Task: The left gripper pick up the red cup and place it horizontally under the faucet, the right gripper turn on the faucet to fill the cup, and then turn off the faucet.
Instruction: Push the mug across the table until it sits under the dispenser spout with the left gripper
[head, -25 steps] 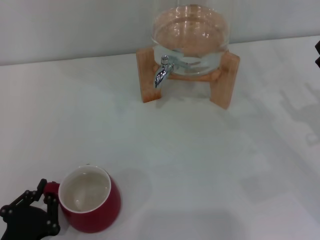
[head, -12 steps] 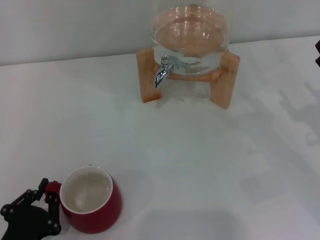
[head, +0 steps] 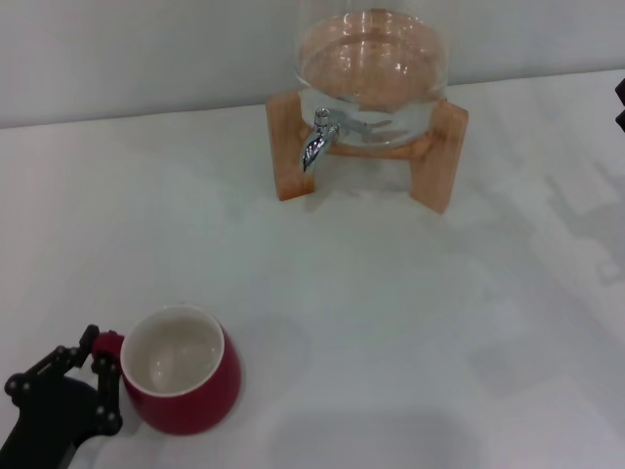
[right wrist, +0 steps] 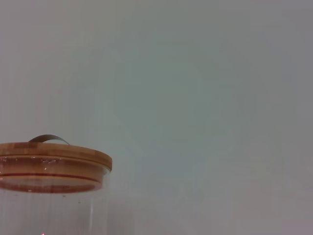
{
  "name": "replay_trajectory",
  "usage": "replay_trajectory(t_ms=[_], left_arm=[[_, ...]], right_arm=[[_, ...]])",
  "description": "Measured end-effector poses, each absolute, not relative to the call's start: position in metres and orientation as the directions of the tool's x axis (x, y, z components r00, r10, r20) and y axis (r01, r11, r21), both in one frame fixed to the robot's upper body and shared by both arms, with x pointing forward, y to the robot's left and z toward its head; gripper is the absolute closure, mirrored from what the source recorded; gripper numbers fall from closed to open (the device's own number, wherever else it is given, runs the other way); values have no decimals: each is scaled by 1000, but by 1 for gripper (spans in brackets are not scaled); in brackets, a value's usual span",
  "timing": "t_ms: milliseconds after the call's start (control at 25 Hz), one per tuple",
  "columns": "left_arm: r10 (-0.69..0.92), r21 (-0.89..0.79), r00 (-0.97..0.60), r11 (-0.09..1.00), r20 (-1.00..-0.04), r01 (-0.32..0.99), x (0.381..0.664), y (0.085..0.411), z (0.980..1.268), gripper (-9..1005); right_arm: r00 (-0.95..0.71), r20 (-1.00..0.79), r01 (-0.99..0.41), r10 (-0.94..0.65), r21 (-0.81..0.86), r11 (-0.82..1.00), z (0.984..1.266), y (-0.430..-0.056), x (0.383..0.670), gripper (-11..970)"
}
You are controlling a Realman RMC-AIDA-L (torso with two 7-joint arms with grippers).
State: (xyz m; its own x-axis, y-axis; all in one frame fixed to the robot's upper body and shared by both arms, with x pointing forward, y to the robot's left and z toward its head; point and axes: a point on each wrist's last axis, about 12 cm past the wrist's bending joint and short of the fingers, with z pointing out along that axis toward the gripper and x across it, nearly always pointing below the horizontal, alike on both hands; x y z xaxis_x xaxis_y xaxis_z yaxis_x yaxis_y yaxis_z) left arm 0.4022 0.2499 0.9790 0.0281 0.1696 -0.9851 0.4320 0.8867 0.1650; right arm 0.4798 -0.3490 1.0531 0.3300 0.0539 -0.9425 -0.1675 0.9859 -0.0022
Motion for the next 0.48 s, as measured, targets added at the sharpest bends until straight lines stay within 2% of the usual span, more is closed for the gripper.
replay_trajectory(t_ms=[480], left_arm=[[32, 14, -32, 884, -999, 467, 453, 262, 990, 874]], right_arm=[[328, -942, -184, 75, 14, 983, 1053, -347, 478, 175]])
